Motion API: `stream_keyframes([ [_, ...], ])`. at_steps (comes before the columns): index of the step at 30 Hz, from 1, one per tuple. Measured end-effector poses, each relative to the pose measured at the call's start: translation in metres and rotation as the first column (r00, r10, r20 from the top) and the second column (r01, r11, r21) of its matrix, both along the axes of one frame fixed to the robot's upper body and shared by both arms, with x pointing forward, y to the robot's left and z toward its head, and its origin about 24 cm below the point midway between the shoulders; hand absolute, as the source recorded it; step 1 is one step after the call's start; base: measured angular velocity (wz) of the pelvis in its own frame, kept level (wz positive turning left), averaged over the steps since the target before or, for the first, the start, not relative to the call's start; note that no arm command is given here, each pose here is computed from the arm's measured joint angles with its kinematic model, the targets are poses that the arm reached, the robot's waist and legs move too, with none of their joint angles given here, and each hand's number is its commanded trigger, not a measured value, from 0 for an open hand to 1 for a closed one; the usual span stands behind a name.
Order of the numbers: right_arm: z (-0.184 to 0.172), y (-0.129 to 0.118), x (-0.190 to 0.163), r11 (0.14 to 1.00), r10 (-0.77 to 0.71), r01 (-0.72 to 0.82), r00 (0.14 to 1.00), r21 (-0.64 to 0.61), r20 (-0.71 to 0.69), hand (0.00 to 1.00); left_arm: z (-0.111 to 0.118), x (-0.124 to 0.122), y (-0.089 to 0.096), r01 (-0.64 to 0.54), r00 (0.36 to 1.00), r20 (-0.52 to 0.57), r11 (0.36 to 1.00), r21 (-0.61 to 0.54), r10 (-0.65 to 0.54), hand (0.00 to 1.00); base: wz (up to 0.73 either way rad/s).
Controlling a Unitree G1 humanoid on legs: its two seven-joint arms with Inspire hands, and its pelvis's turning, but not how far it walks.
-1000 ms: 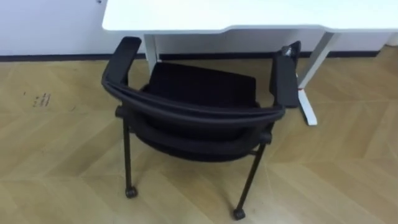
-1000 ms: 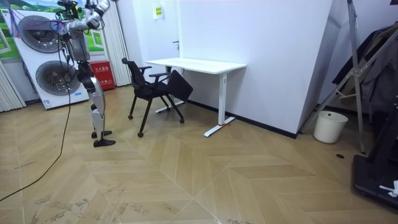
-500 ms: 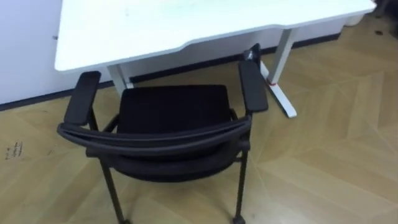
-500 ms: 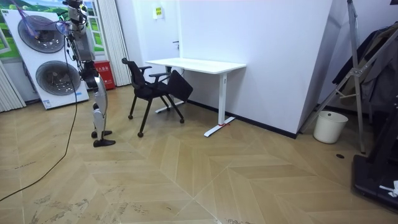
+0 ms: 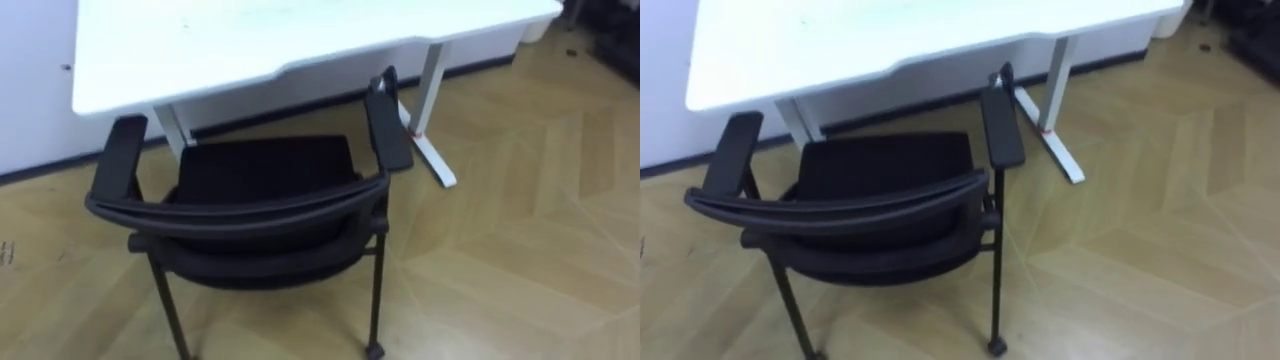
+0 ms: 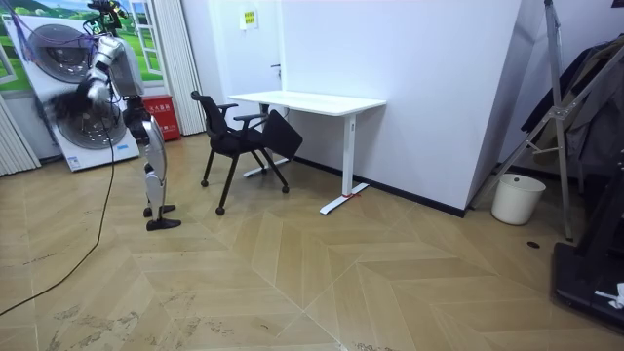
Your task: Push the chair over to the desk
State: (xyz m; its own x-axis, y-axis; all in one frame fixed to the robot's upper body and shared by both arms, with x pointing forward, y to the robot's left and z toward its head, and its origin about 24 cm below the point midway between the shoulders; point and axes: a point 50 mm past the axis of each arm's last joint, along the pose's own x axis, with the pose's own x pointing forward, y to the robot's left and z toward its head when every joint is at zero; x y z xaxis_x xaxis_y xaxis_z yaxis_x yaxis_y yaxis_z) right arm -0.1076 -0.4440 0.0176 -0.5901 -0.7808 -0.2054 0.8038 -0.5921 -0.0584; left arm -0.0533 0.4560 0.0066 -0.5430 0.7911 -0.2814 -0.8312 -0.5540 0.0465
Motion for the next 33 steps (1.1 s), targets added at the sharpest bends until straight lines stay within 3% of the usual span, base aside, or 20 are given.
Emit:
stream_keyframes([
  [2,-0.069,0.066,-0.043,0.944,-0.121,0.132,0.991,0.302,-0.055,0.00,-0.051,-0.043,-0.045,-0.073,0.995,-0.083,0.976,-0.207,0.057,0.00,0.03],
  [3,-0.081,0.082,-0.050,0.918,-0.128,0.147,0.989,0.368,-0.075,0.00,-0.061,-0.053,-0.057,-0.087,0.993,-0.100,0.964,-0.253,0.064,0.00,-0.06],
  [5,-0.112,0.127,-0.060,0.815,-0.107,0.148,0.989,0.560,-0.105,0.00,-0.091,-0.079,-0.099,-0.113,0.989,-0.137,0.908,-0.404,0.063,0.00,-0.03],
  [6,-0.117,0.135,-0.062,0.792,-0.082,0.134,0.990,0.596,-0.112,0.00,-0.096,-0.082,-0.108,-0.104,0.989,-0.139,0.895,-0.433,0.048,0.00,0.04],
  [8,-0.131,0.158,-0.064,0.683,0.086,0.033,0.988,0.730,-0.125,0.00,-0.115,-0.091,-0.138,0.001,0.980,-0.160,0.814,-0.581,-0.115,0.00,0.02],
  [9,-0.133,0.162,-0.063,0.651,0.135,0.001,0.984,0.759,-0.117,0.00,-0.119,-0.092,-0.144,0.036,0.973,-0.158,0.781,-0.623,-0.171,0.00,0.00],
  [11,-0.143,0.172,-0.054,0.503,0.352,-0.134,0.934,0.854,-0.061,0.00,-0.131,-0.093,-0.165,0.173,0.905,-0.118,0.608,-0.775,-0.408,0.00,0.00],
  [12,-0.147,0.173,-0.048,0.458,0.412,-0.169,0.910,0.873,-0.040,0.00,-0.134,-0.091,-0.169,0.211,0.872,-0.097,0.548,-0.810,-0.480,0.00,-0.07],
  [14,-0.160,0.177,-0.017,0.309,0.568,-0.294,0.820,0.905,0.073,0.00,-0.144,-0.081,-0.183,0.316,0.745,0.018,0.329,-0.890,-0.667,0.00,-0.10],
  [17,-0.170,0.181,0.010,0.155,0.679,-0.379,0.712,0.912,0.180,0.00,-0.153,-0.067,-0.196,0.385,0.623,0.151,0.133,-0.913,-0.768,0.00,-0.03],
  [20,-0.175,0.188,0.020,0.057,0.724,-0.393,0.649,0.918,0.233,0.00,-0.162,-0.048,-0.206,0.413,0.541,0.236,0.011,-0.911,-0.807,0.00,0.01],
  [23,-0.178,0.194,0.024,-0.032,0.762,-0.368,0.593,0.929,0.261,0.00,-0.169,-0.025,-0.216,0.443,0.458,0.305,-0.084,-0.893,-0.835,0.00,-0.05],
  [26,-0.179,0.199,0.025,-0.072,0.759,-0.357,0.587,0.931,0.284,0.00,-0.174,-0.009,-0.224,0.476,0.418,0.355,-0.131,-0.870,-0.836,0.00,-0.06],
  [33,-0.182,0.203,0.039,-0.081,0.735,-0.396,0.596,0.915,0.323,0.00,-0.175,0.016,-0.224,0.551,0.354,0.408,-0.165,-0.818,-0.842,0.00,0.00],
])
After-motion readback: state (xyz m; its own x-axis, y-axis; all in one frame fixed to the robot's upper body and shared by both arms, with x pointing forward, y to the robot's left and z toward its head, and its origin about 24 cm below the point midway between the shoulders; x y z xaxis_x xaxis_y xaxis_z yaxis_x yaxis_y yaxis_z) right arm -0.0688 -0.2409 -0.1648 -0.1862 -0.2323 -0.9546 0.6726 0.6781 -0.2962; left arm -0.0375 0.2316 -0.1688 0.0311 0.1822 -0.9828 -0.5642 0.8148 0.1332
